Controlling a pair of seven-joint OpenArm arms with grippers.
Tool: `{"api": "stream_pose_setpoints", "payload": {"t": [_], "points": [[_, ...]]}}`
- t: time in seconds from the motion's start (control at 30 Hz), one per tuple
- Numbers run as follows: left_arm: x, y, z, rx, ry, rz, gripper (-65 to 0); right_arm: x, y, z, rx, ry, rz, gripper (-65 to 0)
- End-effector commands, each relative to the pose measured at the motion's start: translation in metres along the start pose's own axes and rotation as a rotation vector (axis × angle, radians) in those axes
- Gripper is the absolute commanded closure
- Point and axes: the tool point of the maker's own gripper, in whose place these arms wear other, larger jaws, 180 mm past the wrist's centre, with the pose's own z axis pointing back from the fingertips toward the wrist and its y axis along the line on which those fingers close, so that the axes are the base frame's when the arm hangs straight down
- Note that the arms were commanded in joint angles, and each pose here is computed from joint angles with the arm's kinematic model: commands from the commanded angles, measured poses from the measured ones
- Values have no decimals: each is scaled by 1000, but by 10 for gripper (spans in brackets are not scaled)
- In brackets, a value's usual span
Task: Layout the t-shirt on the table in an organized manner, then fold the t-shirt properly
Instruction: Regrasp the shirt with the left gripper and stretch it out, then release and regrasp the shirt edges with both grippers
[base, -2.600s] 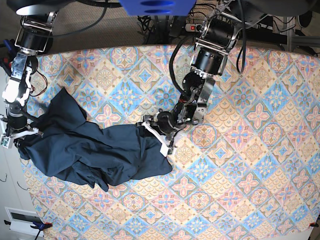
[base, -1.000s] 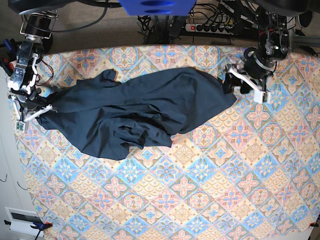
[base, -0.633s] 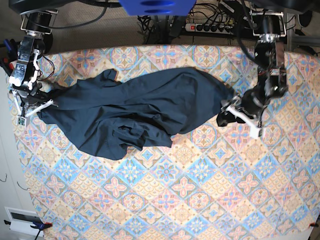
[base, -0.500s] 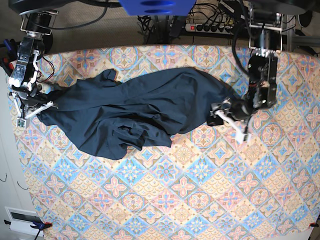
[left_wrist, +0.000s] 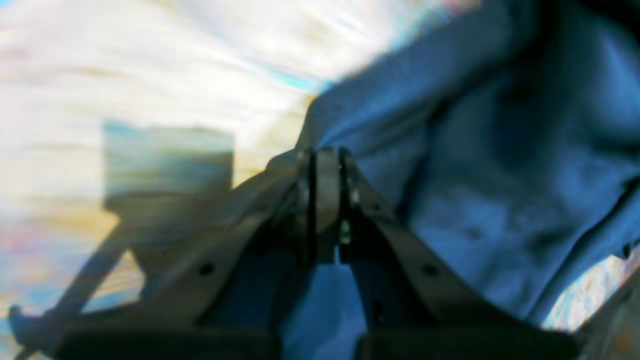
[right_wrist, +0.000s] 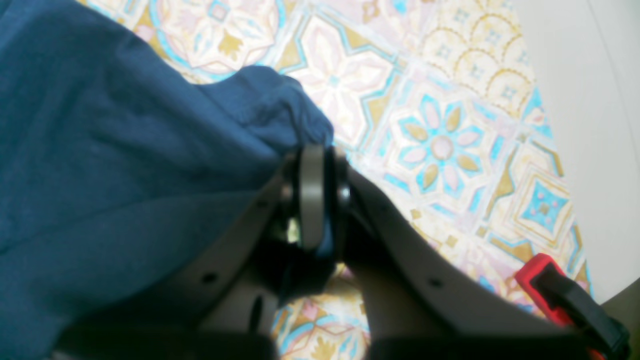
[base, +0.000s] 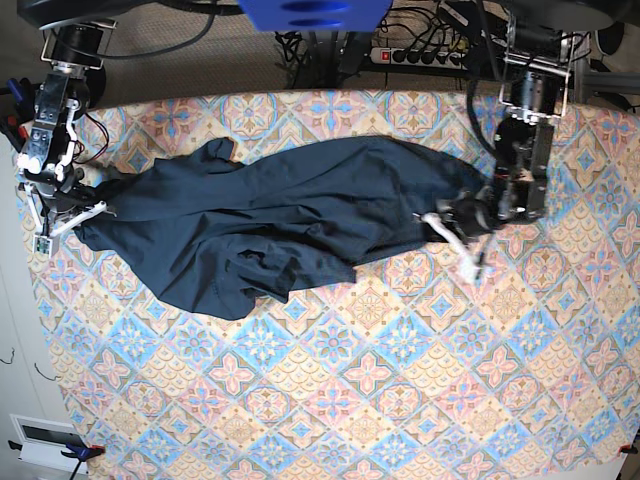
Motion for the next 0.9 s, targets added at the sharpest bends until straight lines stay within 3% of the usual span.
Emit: {"api": "stream_pose_setpoints", "payload": {"t": [0.0, 0.23, 0.4, 0.53, 0.7, 0.8, 0.87], "points": [[25, 19, 16, 40, -70, 12, 0, 21, -6, 5, -15, -59, 13, -10], [50, 117, 105, 229, -309, 209, 0, 21, -6, 5, -14, -58, 13, -10], [46, 139, 179, 347, -452, 207, 0, 20, -4, 4, -10, -53, 17, -11], [7, 146, 193, 404, -383, 194, 0, 17, -3, 3, -8, -44, 16, -11], [-51, 162, 173, 427, -193, 243, 0, 16, -4, 2, -9, -39, 15, -11], [-68, 160, 161, 401, -45, 212, -71, 16, -4, 2, -11, -39, 12, -11], [-60, 152, 160, 370, -63, 207, -111, 15, -4, 2, -12, -37, 11, -12]]}}
